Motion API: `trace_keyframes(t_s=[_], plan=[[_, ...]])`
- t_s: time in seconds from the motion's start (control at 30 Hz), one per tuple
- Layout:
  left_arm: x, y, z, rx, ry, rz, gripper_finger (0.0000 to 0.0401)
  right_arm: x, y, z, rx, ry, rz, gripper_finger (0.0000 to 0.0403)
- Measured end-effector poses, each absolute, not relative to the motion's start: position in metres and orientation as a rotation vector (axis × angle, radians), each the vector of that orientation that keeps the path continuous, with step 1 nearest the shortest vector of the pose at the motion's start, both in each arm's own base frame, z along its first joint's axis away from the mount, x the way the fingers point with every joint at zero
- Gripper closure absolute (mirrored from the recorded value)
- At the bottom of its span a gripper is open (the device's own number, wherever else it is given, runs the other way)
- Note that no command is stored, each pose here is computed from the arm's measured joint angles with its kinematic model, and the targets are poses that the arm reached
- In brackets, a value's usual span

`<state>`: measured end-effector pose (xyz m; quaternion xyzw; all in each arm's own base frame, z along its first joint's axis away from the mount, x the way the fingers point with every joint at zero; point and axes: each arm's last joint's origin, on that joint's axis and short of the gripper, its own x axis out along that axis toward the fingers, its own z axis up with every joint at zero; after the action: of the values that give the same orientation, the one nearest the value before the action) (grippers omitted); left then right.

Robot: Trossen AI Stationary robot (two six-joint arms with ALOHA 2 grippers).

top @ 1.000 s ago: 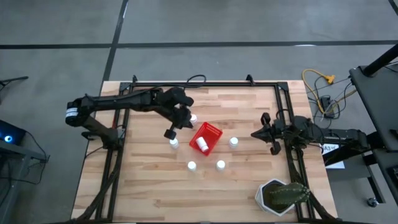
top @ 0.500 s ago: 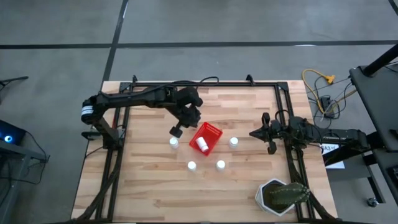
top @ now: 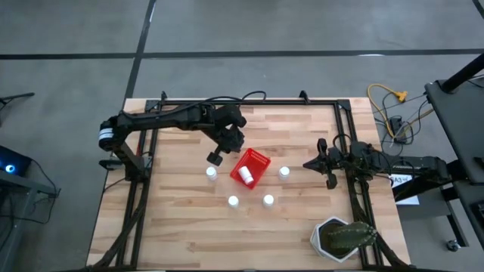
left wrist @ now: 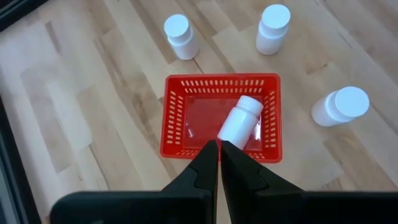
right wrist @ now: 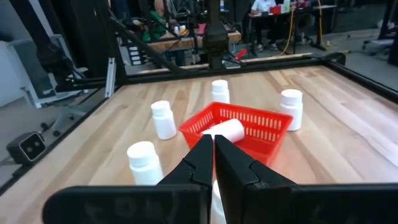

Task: Pick and place pill bottles into a basket
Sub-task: Put the white pill bottle into the red basket

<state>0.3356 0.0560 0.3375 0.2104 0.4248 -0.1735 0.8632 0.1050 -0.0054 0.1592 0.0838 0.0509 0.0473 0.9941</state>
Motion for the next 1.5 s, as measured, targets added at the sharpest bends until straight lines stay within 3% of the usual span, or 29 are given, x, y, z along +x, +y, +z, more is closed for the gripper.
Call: trace_keyframes(t_s=[0.67,0.93,1.5], plan=[[0.333,0.058,0.351,0.562,0.926,-0.312,0.0399,0.105,-0.005,0.159,0.19,0.103,0.094,0.0394],[0.338,0.041,0.349,0.677,0.901,-0.409,0.0399,0.105,-0.005,0.159,0.225,0.104,0.092,0.0394],[0.379,0.023,0.286,0.736,1.06,-0.541,0.0399,0.106,-0.006,0.158,0.228,0.123,0.088,0.0394]])
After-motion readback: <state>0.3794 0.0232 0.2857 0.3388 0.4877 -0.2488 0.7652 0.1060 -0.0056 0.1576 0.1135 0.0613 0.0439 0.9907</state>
